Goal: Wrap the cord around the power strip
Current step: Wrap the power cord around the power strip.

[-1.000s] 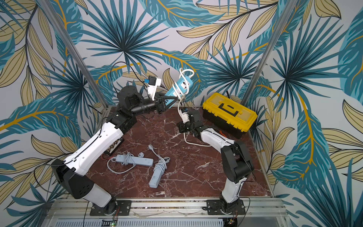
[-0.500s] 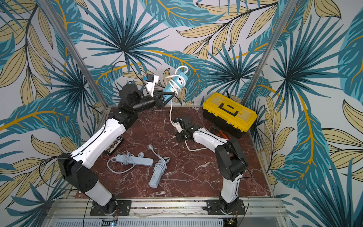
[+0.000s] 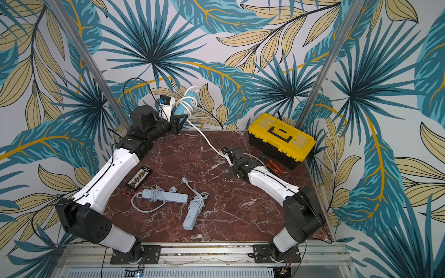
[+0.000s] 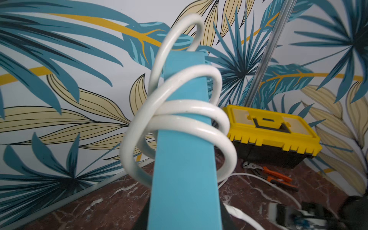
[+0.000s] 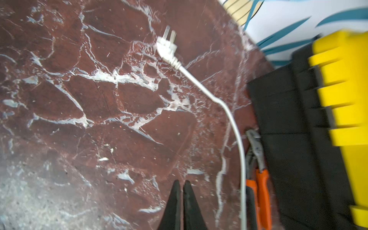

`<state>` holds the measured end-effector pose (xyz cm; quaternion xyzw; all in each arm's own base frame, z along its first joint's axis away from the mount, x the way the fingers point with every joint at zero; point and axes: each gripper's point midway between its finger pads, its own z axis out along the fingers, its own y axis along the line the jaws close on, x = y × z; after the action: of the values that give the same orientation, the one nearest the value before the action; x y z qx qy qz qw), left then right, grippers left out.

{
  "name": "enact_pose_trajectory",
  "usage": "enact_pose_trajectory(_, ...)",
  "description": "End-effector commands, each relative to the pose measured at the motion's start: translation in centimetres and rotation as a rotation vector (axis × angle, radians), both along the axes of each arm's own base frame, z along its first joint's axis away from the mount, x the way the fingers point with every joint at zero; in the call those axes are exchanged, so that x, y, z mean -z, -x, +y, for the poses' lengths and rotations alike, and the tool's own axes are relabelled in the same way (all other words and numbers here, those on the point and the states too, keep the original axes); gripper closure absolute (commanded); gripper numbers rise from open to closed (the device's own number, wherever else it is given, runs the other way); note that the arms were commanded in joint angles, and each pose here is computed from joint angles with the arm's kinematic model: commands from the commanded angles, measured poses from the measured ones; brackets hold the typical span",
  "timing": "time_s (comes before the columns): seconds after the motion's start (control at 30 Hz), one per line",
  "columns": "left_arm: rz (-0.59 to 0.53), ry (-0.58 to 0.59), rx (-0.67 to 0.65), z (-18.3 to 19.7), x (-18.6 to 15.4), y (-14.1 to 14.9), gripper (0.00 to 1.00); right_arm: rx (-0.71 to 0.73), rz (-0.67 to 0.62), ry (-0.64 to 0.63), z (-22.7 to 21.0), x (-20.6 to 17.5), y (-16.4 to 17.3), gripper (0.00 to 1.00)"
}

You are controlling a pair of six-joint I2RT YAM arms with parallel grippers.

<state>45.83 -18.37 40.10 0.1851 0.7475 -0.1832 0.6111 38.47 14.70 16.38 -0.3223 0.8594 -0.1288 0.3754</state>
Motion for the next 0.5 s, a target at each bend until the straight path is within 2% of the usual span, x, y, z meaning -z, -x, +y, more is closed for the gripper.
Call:
enact_pose_trajectory(0.0,-0.015,-0.256,-0.13,2.9,1.9,-1.4,1.0,-0.16,-0.136,0.041,0.4,-5.2,1.9,1.0)
enact_pose_trajectory(0.1,0.101,-0.397,-0.083,1.9,7.3,-1.6,1.0,-0.294,-0.275,-0.019,1.9,-10.9,3.5,1.0)
enact_pose_trajectory(0.2,0.176,-0.491,0.05,-1.2,11.3,-0.2,1.0,-0.361,-0.351,0.006,2.3,-15.3,3.9,1.0)
enact_pose_trajectory(0.33,0.264,-0.498,0.383,-7.8,14.4,5.1,1.0,-0.406,-0.418,0.037,3.1,-20.4,2.9,1.0)
enact_pose_trajectory(0.47,0.296,-0.494,0.729,-12.2,15.4,12.7,1.0,-0.415,-0.396,0.076,3.4,-22.7,0.1,1.0)
